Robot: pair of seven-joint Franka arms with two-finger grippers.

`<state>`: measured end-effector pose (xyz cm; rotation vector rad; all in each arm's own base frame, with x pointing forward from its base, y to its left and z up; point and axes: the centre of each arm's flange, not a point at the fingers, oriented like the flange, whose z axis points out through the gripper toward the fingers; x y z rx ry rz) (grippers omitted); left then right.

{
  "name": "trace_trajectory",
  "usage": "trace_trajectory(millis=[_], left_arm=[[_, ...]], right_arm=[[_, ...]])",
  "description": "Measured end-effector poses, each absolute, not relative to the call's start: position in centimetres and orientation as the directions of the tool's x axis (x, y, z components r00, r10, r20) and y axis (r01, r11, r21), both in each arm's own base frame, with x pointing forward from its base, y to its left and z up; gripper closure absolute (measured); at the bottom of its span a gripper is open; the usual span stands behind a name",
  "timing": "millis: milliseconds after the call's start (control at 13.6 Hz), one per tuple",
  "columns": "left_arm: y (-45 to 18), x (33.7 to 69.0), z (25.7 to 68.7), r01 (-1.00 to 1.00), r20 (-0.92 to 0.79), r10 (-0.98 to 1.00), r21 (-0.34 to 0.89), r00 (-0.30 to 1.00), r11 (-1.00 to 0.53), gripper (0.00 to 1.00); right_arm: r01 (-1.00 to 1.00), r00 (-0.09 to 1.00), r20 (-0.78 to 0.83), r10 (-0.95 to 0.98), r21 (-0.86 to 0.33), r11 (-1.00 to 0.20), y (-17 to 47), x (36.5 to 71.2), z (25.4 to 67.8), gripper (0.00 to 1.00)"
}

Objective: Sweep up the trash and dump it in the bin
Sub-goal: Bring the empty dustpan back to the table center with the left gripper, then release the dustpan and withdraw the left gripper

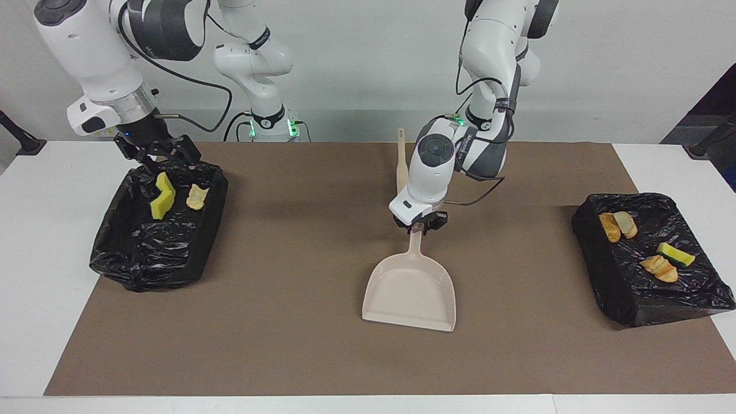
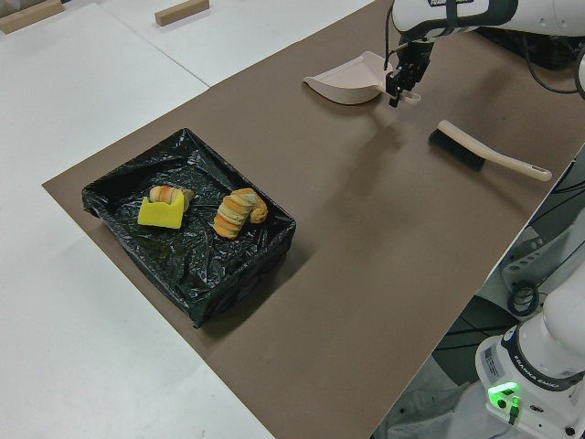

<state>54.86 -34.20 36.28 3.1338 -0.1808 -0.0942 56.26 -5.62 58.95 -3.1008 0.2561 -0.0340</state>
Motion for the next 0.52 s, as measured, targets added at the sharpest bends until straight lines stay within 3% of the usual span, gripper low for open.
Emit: trace_trajectory(millis=[221, 295, 515], left_arm=[[-30.8, 56.2, 40.3, -0.045, -0.024, -0.046, 0.02, 0.999, -0.999, 0.07], [-29.3, 56.8, 41.6, -0.019, -0.014, -0.019, 0.025, 1.0, -1.0, 0.0], [-23.5, 58.3, 45.6, 0.061, -0.017, 0.06, 0.025, 0.998, -0.998, 0.0]], right_arm=[[-0.164, 0.986, 0.019, -0.164, -0.032, -0.986, -5.6, 56.3, 58.9, 0.0], [-0.164, 0.986, 0.019, -0.164, -0.032, -0.986, -5.6, 56.3, 58.9, 0.0], [-0.164, 0.986, 0.019, -0.164, -0.032, -0.986, -5.6, 56.3, 58.9, 0.0]])
